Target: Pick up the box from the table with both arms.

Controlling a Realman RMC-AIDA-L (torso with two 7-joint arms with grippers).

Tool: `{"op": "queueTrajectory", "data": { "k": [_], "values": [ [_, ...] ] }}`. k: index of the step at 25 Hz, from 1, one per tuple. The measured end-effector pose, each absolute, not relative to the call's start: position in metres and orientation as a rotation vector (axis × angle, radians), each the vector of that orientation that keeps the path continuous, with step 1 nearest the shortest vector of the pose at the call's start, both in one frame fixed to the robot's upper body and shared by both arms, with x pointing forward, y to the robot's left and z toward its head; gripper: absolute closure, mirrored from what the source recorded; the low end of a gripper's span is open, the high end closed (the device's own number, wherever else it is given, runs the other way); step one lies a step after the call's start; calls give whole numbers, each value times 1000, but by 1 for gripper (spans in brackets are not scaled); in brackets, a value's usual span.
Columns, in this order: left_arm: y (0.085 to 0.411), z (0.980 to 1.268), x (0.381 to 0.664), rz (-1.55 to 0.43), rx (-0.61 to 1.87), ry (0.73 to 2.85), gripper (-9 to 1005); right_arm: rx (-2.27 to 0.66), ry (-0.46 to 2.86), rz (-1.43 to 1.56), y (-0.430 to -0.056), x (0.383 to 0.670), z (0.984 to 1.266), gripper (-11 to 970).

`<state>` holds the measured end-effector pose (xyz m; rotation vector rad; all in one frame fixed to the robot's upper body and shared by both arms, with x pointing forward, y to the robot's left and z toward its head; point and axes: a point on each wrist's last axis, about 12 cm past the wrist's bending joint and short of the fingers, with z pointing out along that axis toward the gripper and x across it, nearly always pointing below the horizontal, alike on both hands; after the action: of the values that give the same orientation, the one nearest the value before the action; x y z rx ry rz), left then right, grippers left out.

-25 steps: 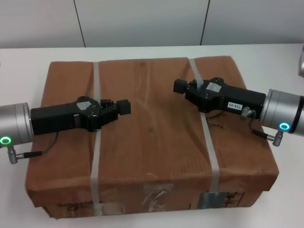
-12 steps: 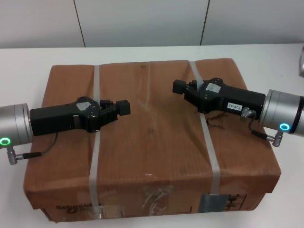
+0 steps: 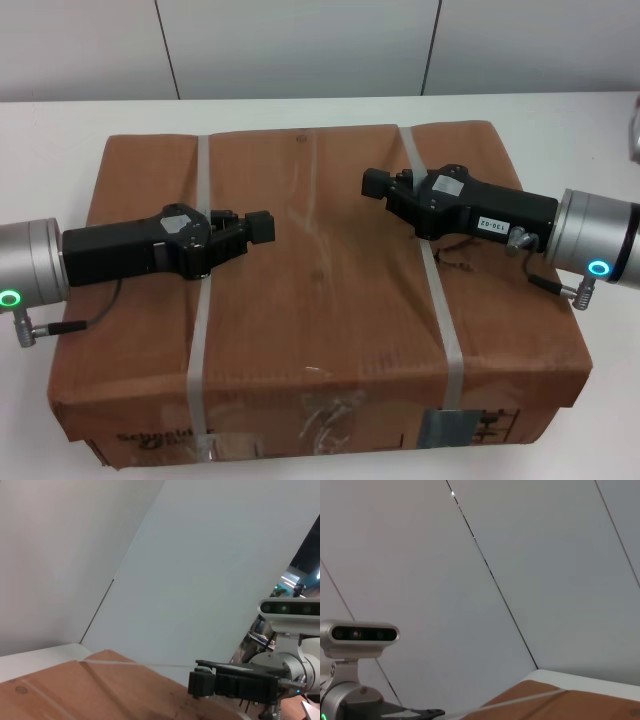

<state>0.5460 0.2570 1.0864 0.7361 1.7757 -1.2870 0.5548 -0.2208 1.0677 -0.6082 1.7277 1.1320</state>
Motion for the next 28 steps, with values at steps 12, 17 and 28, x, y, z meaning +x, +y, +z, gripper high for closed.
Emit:
{"op": "queueTrajectory", "data": {
  "k": [12, 17, 28],
  "values": [
    [257, 1087, 546, -1288, 736, 1775, 925, -613, 1719, 1144, -220, 554, 1069, 947],
    [257, 1087, 546, -1288, 736, 1775, 925, -609, 1720, 1143, -221, 553, 1068, 947],
    [257, 1086, 545, -1288, 735, 1775, 925, -603, 1728, 1136, -223, 553, 1067, 948]
  ]
}}
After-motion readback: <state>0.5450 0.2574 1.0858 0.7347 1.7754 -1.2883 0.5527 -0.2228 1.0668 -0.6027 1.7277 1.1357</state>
